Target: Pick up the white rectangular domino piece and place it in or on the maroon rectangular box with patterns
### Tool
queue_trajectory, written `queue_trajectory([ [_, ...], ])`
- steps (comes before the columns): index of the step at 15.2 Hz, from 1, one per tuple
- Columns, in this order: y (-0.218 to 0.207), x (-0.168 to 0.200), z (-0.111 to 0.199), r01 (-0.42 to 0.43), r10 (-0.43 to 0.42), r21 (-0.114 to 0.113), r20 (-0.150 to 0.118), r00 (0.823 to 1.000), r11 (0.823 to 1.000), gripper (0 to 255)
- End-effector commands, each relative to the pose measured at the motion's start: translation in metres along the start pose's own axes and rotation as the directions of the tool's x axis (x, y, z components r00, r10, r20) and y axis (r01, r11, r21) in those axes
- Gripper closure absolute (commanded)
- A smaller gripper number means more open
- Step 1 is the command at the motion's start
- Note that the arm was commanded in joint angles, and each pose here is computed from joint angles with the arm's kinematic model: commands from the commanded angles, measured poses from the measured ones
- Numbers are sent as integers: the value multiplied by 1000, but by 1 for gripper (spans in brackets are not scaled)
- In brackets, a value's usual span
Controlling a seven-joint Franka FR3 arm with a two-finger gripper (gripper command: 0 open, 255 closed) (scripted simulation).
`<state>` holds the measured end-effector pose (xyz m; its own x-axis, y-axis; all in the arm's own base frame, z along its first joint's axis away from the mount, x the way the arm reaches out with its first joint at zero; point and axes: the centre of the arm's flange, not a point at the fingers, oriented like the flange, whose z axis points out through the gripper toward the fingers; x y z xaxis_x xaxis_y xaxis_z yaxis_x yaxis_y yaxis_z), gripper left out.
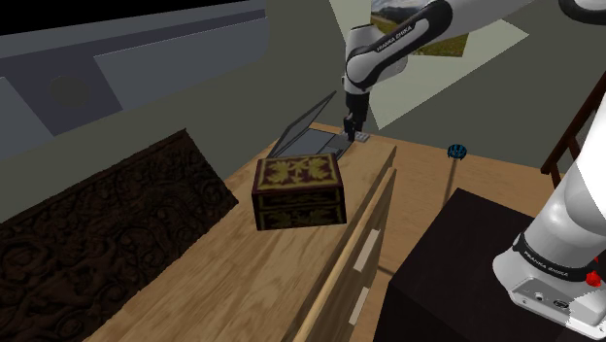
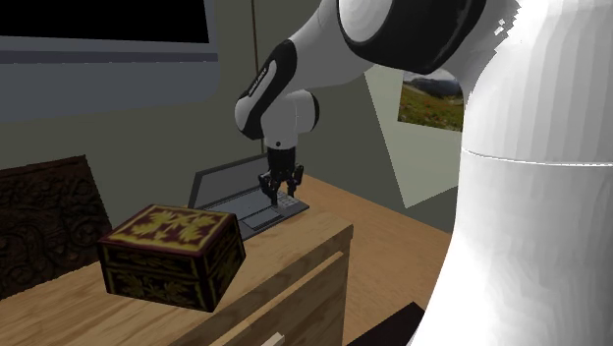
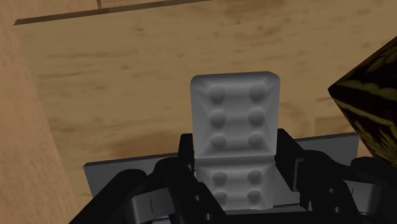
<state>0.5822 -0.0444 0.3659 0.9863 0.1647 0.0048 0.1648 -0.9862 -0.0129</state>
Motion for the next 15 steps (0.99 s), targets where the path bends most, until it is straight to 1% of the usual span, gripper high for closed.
queue_trajectory([
  [1, 1, 1, -10, 0, 0, 0, 0, 1000, 1000, 255],
  [15, 0, 1, -84, 0, 0, 0, 0, 1000, 1000, 255],
])
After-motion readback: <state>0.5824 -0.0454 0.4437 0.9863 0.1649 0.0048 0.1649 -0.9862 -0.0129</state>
